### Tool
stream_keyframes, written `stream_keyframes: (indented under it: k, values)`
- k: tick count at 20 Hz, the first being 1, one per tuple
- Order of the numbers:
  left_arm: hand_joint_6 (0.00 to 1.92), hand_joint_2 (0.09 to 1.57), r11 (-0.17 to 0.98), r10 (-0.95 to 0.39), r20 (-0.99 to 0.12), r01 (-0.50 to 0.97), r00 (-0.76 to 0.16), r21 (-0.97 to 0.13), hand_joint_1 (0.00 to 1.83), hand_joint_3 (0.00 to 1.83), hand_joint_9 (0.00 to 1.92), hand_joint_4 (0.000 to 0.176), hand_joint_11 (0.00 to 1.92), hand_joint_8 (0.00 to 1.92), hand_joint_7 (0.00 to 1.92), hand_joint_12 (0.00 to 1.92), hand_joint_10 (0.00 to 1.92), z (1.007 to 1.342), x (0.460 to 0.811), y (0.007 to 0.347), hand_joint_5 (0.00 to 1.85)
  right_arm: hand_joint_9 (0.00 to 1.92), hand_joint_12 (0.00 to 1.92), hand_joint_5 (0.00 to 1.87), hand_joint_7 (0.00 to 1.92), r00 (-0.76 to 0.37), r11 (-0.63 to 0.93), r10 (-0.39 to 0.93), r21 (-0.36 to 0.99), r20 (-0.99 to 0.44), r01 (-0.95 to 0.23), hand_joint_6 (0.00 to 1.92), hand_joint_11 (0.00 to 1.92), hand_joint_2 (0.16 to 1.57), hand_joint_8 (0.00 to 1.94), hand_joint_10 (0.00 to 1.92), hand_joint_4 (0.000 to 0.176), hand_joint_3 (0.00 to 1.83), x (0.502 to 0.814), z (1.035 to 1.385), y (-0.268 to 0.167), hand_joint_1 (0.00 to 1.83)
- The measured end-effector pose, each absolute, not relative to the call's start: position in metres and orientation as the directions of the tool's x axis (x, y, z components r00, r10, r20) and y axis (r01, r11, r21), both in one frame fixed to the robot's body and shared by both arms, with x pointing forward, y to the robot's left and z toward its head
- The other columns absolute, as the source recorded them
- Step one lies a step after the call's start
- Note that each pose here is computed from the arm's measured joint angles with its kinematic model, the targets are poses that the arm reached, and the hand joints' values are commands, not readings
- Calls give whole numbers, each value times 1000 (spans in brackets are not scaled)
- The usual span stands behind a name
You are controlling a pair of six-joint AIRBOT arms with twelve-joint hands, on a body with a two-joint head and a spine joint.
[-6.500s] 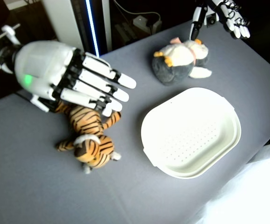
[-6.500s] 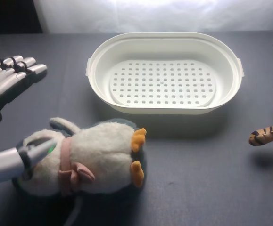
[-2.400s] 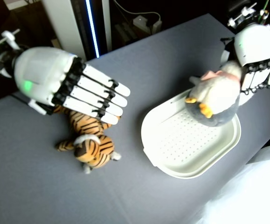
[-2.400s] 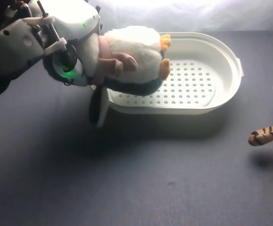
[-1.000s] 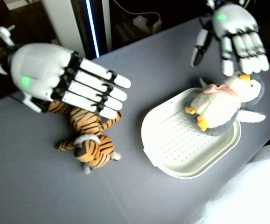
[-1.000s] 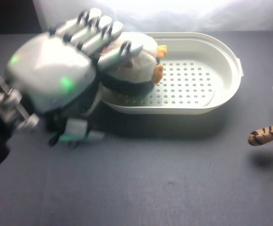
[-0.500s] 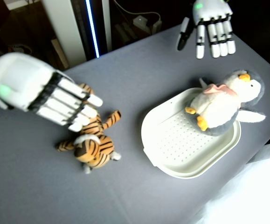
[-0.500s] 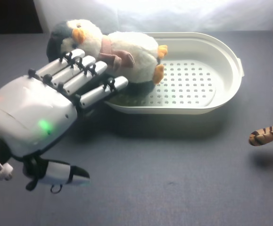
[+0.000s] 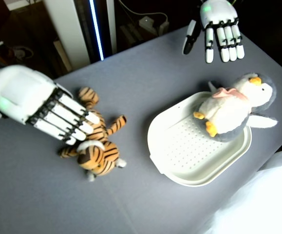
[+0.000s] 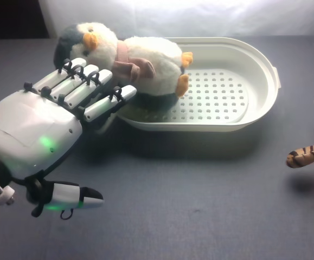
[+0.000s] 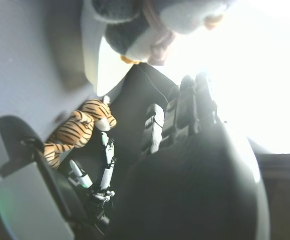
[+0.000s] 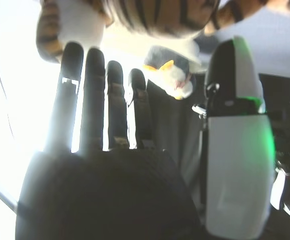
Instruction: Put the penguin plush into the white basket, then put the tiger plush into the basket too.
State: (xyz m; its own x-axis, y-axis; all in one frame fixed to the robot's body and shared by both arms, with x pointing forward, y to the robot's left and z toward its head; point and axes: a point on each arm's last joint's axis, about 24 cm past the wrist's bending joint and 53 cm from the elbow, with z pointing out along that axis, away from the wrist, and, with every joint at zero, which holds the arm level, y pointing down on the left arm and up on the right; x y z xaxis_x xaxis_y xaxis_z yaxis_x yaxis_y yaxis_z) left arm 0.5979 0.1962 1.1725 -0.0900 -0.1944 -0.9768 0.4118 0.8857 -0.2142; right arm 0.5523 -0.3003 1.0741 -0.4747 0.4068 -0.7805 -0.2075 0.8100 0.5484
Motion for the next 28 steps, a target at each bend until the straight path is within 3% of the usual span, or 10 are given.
stream_keyframes:
  k: [7, 8, 9, 10, 11, 14, 21, 22, 25, 28]
  values:
    - [0, 773, 885, -232, -966, 387, -118, -260, 769, 13, 0, 176, 0, 0, 0, 0, 0, 1164, 594, 205, 0, 1049, 1010, 734, 848, -473, 792, 435, 575, -766, -204, 6, 736, 1020, 29, 108, 0, 1, 577, 1056, -288, 1396]
    - [0, 769, 885, -237, -964, 383, -117, -264, 775, 10, 0, 176, 0, 0, 0, 0, 0, 1164, 594, 206, 0, 1023, 1119, 875, 889, -474, 793, 438, 577, -764, -197, 21, 766, 1110, 810, 927, 0, 0, 579, 1053, -288, 1478]
    - [0, 768, 885, -238, -964, 383, -117, -265, 785, 9, 0, 176, 0, 0, 0, 0, 0, 1164, 594, 207, 0, 985, 1103, 944, 855, -474, 791, 440, 579, -762, -197, 28, 799, 1106, 1043, 1143, 0, 0, 580, 1052, -287, 1493]
    - [0, 771, 883, -247, -962, 380, -118, -274, 797, 10, 0, 176, 0, 0, 0, 0, 0, 1164, 594, 208, 0, 1055, 1278, 961, 893, -475, 793, 437, 576, -763, -196, 595, 863, 1075, 1090, 1059, 0, 15, 581, 1051, -287, 1510]
    - [0, 770, 882, -257, -960, 379, -114, -281, 806, 8, 0, 176, 0, 0, 0, 0, 0, 1166, 594, 208, 0, 967, 952, 1006, 823, -470, 801, 424, 562, -774, -204, 877, 979, 1123, 1067, 1211, 0, 0, 582, 1052, -286, 1381]
    - [0, 766, 882, -256, -960, 378, -111, -280, 822, 5, 0, 176, 0, 0, 0, 0, 0, 1166, 594, 209, 0, 935, 1540, 993, 842, -466, 802, 428, 563, -774, -199, 955, 839, 1115, 867, 1067, 0, 2, 584, 1052, -287, 1482]
    - [0, 773, 885, -280, -952, 352, -122, -305, 850, 3, 0, 176, 0, 0, 0, 0, 0, 1160, 591, 218, 0, 898, 1565, 942, 778, -335, 725, 504, 601, -796, -336, 1100, 709, 1144, 1025, 1115, 0, 0, 604, 1113, -257, 1483]
    - [0, 774, 885, -281, -952, 351, -120, -305, 846, 3, 0, 176, 0, 0, 0, 0, 0, 1161, 591, 218, 0, 783, 1308, 946, 707, -292, 701, 535, 609, -793, -371, 1056, 630, 1179, 1213, 1341, 0, 1, 609, 1131, -253, 1374]
    - [0, 812, 885, -284, -952, 349, -118, -307, 732, 18, 0, 95, 0, 0, 0, 0, 0, 1161, 591, 219, 0, 755, 1288, 994, 687, -166, 634, 617, 611, -769, -475, 896, 738, 1182, 1344, 1401, 0, 0, 623, 1183, -244, 1354]
    - [0, 824, 885, -285, -951, 349, -118, -309, 722, 16, 0, 85, 0, 0, 0, 0, 0, 1161, 591, 219, 0, 871, 1039, 1079, 878, -104, 576, 678, 614, -727, -539, 869, 727, 1112, 1049, 1186, 0, 0, 644, 1208, -228, 1372]
